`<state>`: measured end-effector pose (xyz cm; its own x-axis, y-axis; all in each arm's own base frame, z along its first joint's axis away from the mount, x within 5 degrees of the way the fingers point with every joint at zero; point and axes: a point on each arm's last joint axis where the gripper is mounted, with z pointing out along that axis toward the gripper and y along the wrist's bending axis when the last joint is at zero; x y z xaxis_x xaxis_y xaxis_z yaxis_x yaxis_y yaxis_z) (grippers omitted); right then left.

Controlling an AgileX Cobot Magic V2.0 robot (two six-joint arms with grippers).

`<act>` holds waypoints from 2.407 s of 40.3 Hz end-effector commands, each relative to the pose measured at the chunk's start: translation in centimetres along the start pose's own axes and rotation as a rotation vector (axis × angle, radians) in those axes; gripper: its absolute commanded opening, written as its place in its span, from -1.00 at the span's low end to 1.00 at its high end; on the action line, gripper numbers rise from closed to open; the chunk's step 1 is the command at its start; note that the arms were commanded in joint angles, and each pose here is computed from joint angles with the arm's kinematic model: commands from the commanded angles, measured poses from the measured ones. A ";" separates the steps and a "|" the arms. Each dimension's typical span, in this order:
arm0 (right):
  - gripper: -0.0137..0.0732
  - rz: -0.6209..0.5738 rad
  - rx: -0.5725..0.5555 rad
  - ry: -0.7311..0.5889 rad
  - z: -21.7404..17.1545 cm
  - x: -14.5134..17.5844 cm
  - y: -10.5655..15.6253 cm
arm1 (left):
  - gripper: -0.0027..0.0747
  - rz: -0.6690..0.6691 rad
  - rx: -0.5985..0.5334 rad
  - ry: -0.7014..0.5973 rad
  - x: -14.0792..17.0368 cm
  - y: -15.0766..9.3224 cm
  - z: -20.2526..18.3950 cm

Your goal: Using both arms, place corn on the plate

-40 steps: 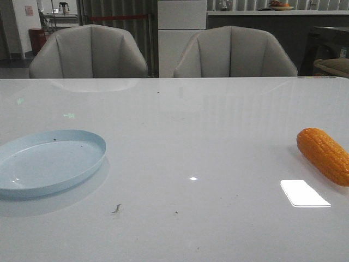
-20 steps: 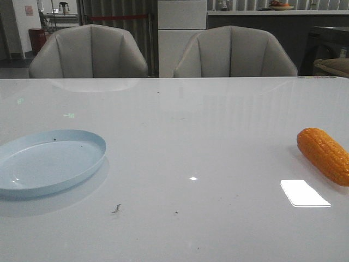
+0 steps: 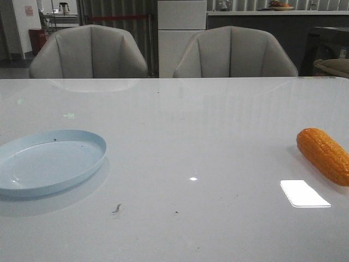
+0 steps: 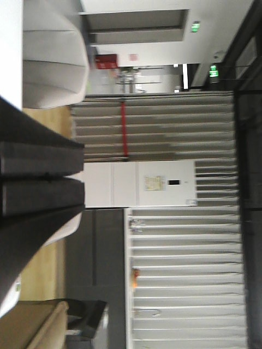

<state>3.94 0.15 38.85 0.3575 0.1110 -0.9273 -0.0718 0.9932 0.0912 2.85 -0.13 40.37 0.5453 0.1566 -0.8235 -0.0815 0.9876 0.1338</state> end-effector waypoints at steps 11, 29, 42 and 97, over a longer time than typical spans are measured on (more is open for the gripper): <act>-0.53 0.002 0.033 0.286 10.8 2.8 -0.4 | -0.70 -0.018 0.043 0.314 5.7 -0.7 9.3; -0.11 0.004 0.068 0.675 12.0 8.1 -0.9 | -0.48 -0.057 0.061 0.820 12.0 -1.3 9.1; 0.36 0.004 0.071 0.709 11.8 8.4 -0.9 | 0.33 -0.203 0.047 0.943 13.3 -1.8 8.8; 0.36 0.004 0.074 0.739 11.6 8.7 -0.9 | 0.29 -0.319 0.216 1.887 35.9 -6.5 18.8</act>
<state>17.73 0.69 33.20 -0.4615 0.0819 -0.8833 0.0035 0.9959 0.0904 38.24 -0.94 17.68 -0.9878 -0.0351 -0.1519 -0.0088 0.9853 -0.1706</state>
